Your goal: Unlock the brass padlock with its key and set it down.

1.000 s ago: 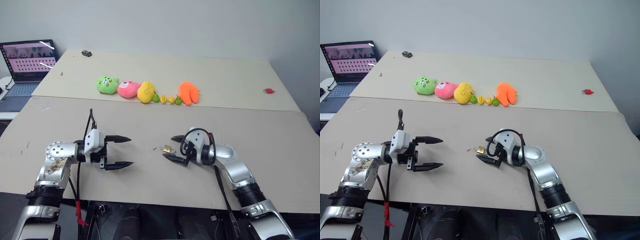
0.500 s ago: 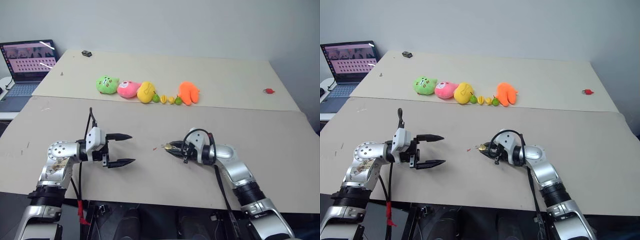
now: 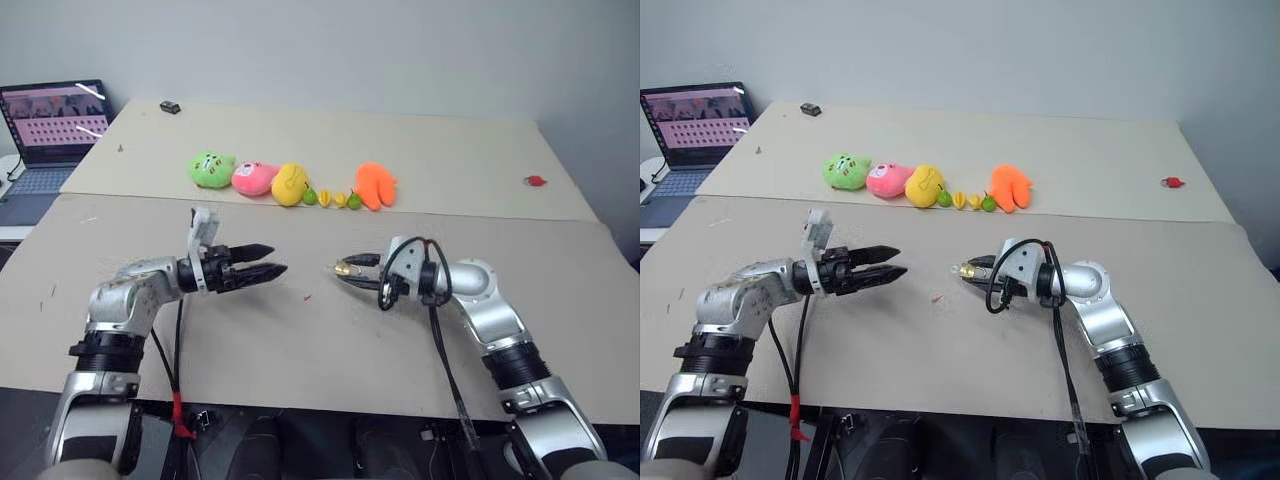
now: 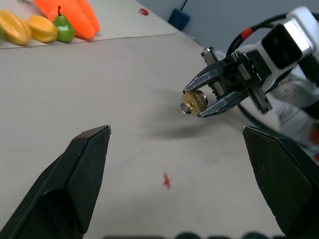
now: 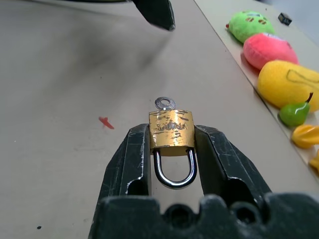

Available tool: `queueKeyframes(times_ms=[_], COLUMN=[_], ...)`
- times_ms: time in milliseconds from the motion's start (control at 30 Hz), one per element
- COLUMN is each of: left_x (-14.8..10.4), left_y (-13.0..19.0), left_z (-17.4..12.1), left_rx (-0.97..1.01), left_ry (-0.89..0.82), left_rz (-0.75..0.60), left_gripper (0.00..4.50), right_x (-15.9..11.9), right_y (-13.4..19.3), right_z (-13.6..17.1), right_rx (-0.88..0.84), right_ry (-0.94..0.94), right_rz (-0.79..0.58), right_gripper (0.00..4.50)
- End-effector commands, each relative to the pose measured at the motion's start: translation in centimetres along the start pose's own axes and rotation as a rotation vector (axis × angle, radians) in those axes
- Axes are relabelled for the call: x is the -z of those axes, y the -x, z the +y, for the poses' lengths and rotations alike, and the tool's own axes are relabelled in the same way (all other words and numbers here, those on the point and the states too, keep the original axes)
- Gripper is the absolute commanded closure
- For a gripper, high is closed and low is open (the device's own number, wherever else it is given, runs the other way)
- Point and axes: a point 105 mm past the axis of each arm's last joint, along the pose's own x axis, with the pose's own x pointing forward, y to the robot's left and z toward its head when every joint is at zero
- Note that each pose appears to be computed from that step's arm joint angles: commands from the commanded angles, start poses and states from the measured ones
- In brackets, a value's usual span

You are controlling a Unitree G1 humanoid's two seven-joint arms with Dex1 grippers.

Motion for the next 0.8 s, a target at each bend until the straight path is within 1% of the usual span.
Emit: queueKeyframes(times_ms=[33,100,167,333,500,667,800], left_x=[1.0,1.6,1.4,1.2,-0.8,-1.0,0.1], left_y=[-0.4,-0.8,-1.2,-1.8,-2.8,-3.3,-3.7], left_z=[-0.8,-0.9,-0.9,-1.2,-1.3,-2.3,-3.0], left_rx=[0.034,0.034,0.033,0.051,0.085,0.122,0.139], left_ry=[0.14,0.179,0.215,0.355,0.496,0.543,0.561], left_rz=[0.05,0.077,0.06,0.042,-0.082,-0.094,-0.053], left_gripper=[0.0,0.0,0.0,0.0,0.0,0.0,0.0], right_x=[-2.1,-2.9,-3.4,-3.7,-4.7,-4.9,-5.2], right_y=[0.0,-0.3,-0.5,-0.6,-0.5,-0.5,-0.5], right_z=[0.0,0.2,0.3,1.0,1.2,1.0,1.0], right_rx=[-0.018,-0.022,-0.029,-0.062,-0.085,-0.083,-0.09], right_ry=[0.115,0.137,0.144,0.182,0.207,0.211,0.228], right_rz=[-0.04,-0.054,-0.068,-0.059,-0.075,-0.074,-0.07], right_gripper=[3.6,3.6,3.6,3.6,3.6,3.6,3.6])
